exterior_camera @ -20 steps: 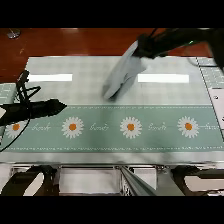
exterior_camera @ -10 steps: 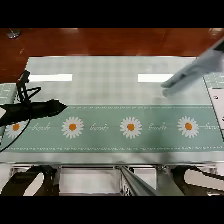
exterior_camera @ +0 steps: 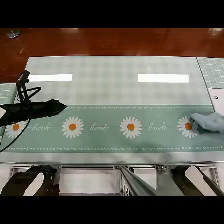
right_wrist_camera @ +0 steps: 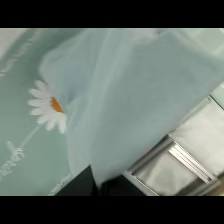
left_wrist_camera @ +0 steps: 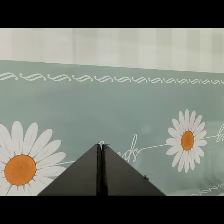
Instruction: Fold the shirts.
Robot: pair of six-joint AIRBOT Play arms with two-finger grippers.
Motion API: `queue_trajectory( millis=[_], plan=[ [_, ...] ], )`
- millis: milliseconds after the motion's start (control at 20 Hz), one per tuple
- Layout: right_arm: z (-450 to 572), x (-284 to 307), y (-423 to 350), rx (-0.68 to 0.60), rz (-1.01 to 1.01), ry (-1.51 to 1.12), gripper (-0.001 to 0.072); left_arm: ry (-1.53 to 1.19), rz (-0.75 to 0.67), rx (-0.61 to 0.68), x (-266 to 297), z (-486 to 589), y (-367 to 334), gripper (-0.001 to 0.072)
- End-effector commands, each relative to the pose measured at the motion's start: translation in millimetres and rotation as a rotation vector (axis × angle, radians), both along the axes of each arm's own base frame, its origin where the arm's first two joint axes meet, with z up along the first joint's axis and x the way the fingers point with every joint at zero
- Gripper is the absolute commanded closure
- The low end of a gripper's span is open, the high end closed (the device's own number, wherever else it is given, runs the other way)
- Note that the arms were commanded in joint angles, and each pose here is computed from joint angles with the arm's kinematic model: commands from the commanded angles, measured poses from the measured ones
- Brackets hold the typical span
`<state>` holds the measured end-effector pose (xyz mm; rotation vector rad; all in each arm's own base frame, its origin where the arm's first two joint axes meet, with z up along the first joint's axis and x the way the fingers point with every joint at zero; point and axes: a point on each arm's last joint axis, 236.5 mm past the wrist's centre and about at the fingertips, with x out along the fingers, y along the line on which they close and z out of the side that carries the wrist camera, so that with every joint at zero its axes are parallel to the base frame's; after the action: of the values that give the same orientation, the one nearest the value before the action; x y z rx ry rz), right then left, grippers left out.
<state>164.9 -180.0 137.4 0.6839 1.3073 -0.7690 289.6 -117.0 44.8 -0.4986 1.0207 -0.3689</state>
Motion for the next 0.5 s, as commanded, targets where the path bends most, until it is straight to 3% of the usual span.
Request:
queue_trajectory(
  millis=[0,50,100,150,200,300,350,450],
  plan=[
    [-41.3,-88.3,-3.9,-0.047,-0.268,0.182,0.0552,-0.002,0.001,0.000,0.6,-0.1,0.1,0.0679],
    [-46.0,-97.0,-5.2,-0.061,-0.303,0.200,0.0266,-0.002,0.001,0.000,0.6,-0.1,0.1,0.0679],
    [-46.3,-95.4,-10.1,-0.078,-0.296,0.191,0.0081,-0.002,0.002,0.001,0.7,0.0,0.1,0.0679],
    [-43.2,-89.0,-15.7,-0.097,-0.289,0.163,0.0083,-0.015,0.012,0.002,4.1,1.3,1.7,0.0662],
    [-37.7,-73.7,-21.4,-0.109,-0.276,0.100,0.0083,-0.042,0.028,0.010,10.8,5.8,5.5,0.0588],
    [-14.6,-12.7,-27.4,-0.101,-0.218,-0.148,0.0093,-0.133,0.084,0.021,34.7,35.6,20.5,0.0576],
    [5.5,32.4,-22.4,-0.064,-0.170,-0.332,0.0132,-0.191,0.109,0.025,49.3,59.6,28.6,0.0592],
    [73.5,138.5,22.3,0.054,0.072,-0.774,0.0648,-0.325,0.139,0.030,80.7,123.2,40.2,0.0680]
  ],
)
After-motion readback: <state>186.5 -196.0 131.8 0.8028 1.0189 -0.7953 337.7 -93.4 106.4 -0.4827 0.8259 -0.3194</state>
